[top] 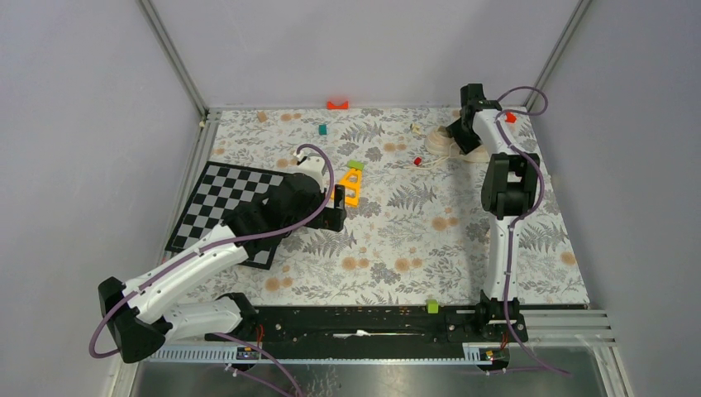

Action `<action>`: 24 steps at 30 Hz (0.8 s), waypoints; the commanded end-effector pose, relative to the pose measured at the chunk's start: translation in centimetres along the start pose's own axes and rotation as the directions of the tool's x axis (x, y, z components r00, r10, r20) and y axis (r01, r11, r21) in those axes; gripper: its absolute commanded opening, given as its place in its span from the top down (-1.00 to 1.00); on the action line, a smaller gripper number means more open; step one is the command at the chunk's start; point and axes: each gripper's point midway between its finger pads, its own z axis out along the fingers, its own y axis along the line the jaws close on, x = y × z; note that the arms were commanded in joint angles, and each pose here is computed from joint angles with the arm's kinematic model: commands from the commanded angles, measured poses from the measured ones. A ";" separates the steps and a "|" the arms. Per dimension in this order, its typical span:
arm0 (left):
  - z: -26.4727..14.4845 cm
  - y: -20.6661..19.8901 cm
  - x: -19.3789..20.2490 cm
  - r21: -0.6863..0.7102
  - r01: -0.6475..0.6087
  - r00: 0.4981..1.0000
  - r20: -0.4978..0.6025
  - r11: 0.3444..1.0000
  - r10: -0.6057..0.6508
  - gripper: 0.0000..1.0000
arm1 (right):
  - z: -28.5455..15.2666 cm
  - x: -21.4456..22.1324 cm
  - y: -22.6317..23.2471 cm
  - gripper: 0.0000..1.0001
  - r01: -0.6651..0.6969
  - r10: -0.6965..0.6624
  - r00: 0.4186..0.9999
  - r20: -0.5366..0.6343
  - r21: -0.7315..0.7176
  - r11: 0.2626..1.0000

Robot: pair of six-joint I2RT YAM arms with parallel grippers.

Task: Tie the shoes
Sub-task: Pick up the shoe at the center of the board, then place the shoe at the center of the board.

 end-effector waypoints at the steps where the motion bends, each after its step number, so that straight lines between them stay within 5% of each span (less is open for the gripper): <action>1: -1.0 -1.0 -2.3 0.042 0.025 0.998 0.063 0.999 -0.028 -0.96 | 0.4 0.1 -0.1 -0.14 -0.009 0.010 0.999 -0.030 0.002 1.000; 5: -1.2 -0.7 -2.2 0.034 0.031 0.997 0.070 0.999 -0.034 -0.97 | -1.6 -0.6 0.9 0.92 -0.001 0.000 1.000 -0.020 -0.055 0.999; 6: -1.1 -0.7 -2.1 0.031 0.032 0.997 0.068 0.999 -0.034 -0.97 | -2.4 -1.0 1.2 1.00 0.004 -0.005 1.000 -0.012 -0.074 0.997; 15: -1.1 -0.5 -2.3 0.024 0.020 0.997 0.077 1.000 -0.021 -0.97 | -13.8 -3.5 0.7 1.00 0.160 -0.127 0.983 0.130 -0.286 0.945; 24: -2.2 0.7 -4.8 -0.037 -0.060 0.984 0.165 0.998 0.065 -0.98 | -30.4 -4.2 -1.1 1.00 0.382 -0.251 0.917 0.311 -0.493 0.782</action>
